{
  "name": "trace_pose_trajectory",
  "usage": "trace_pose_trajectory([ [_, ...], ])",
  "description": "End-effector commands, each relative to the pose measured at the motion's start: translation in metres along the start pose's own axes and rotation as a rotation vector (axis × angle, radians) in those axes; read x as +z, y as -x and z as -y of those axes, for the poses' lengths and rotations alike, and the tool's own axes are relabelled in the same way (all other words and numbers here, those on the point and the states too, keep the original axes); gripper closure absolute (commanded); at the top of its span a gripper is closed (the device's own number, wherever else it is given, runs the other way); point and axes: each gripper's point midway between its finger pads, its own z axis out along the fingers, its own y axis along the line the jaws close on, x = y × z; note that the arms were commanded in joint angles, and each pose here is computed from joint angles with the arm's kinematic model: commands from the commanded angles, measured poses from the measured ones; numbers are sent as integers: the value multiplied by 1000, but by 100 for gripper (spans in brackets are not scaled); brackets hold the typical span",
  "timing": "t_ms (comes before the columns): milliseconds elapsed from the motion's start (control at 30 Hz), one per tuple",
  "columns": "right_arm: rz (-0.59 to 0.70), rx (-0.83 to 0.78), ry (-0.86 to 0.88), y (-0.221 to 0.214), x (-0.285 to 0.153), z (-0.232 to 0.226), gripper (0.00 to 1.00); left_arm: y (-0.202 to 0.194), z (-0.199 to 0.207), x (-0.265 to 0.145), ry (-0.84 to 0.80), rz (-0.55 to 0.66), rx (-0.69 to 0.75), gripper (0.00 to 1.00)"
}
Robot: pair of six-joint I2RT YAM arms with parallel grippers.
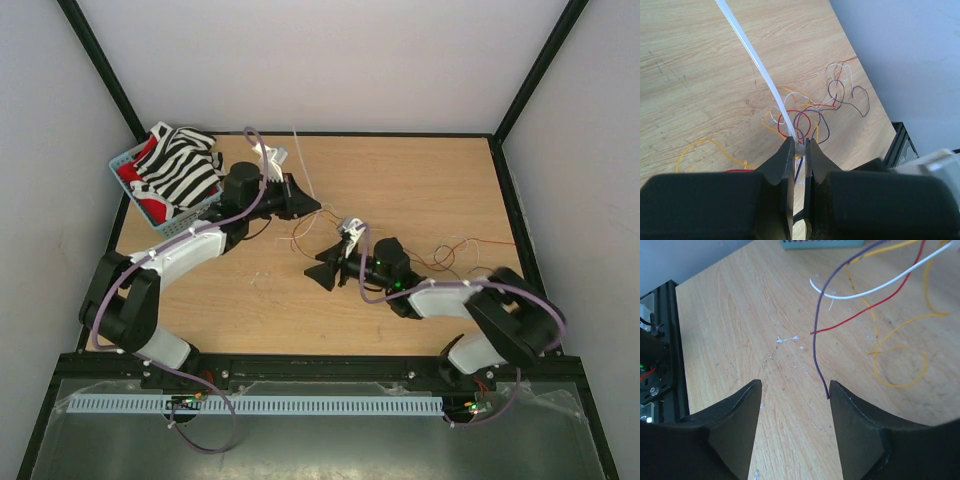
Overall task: Zip-tie the wires
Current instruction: Adjust the cable at the center of the board.
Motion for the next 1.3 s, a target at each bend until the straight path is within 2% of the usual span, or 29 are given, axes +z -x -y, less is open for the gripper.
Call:
trace_pose_trajectory([
  [0, -54, -81, -139, 0, -31, 13, 30, 25, 14, -11, -41, 51, 45, 100],
  [167, -1, -133, -341, 30, -74, 37, 17, 23, 9, -11, -31, 49, 49, 100],
  [267, 18, -86, -447, 52, -94, 59, 15, 23, 9, -11, -34, 46, 48, 100],
  [400, 41, -40, -504, 80, -105, 81, 17, 23, 12, -12, -47, 41, 46, 100],
  [500, 64, -17, -501, 99, -103, 91, 23, 22, 14, -13, -52, 37, 42, 100],
  [733, 68, 5, -425, 133, -78, 107, 30, 20, 13, -13, -53, 29, 37, 100],
  [867, 6, -6, -369, 127, -62, 112, 40, 19, 15, -14, -56, 27, 39, 100],
  [1167, -86, 28, -129, 99, -39, 90, 41, 20, 16, -13, -59, 28, 43, 100],
  [1267, -98, 26, -113, 93, -41, 86, 40, 19, 15, -13, -56, 26, 43, 100],
])
